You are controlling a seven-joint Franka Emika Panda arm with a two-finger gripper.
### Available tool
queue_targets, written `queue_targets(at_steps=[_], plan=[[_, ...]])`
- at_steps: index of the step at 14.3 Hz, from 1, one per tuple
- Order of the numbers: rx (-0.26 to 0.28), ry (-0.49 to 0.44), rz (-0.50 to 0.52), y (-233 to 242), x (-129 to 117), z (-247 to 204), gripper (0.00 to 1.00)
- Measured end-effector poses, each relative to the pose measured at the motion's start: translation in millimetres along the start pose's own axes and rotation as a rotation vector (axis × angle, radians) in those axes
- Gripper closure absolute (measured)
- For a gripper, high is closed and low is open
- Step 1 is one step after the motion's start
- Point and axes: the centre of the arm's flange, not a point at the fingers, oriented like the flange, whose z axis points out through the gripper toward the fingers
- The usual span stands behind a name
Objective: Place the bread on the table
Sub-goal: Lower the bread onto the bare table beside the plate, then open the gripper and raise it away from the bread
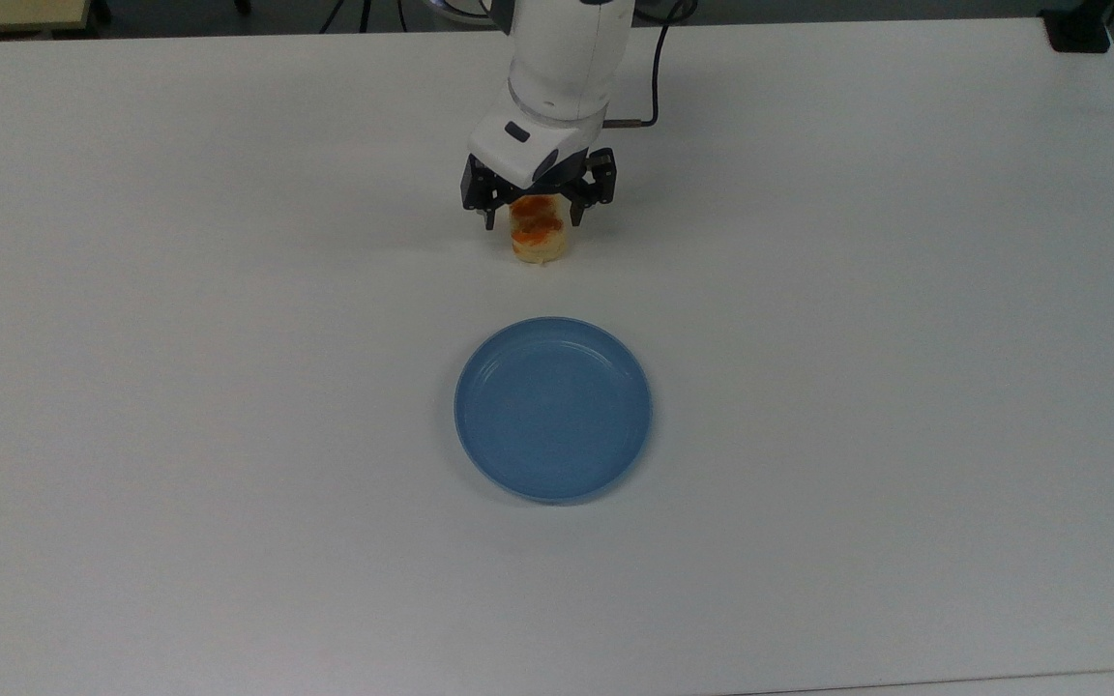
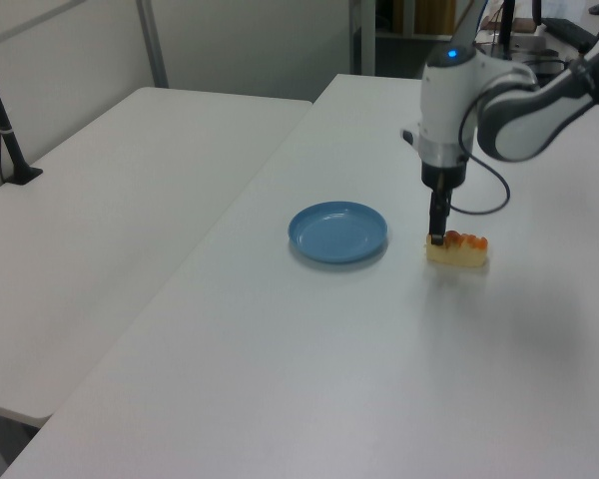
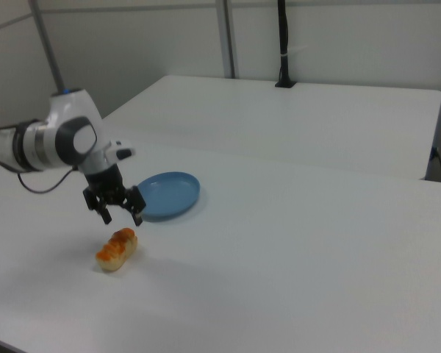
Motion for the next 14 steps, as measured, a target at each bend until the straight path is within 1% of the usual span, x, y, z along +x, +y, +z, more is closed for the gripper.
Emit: queue_targets(at_steps=[4,5,7,9,11,14], plan=[[-0.011,0.000,0.030,12.1,20.9,-67.2,0.00],[-0.010,0.004,0.045,17.2,26.5,-93.8,0.00],[0.002,-0.005,0.079,28.8,30.6,-131.9,0.00],[0.007,-0.007,0.110,44.2,30.1,-161.5,0.00],[0.009,0.007,0.131,55.8,27.1,-180.8,0.00],[0.010,0.012,0.151,67.5,14.1,-203.5,0.00]])
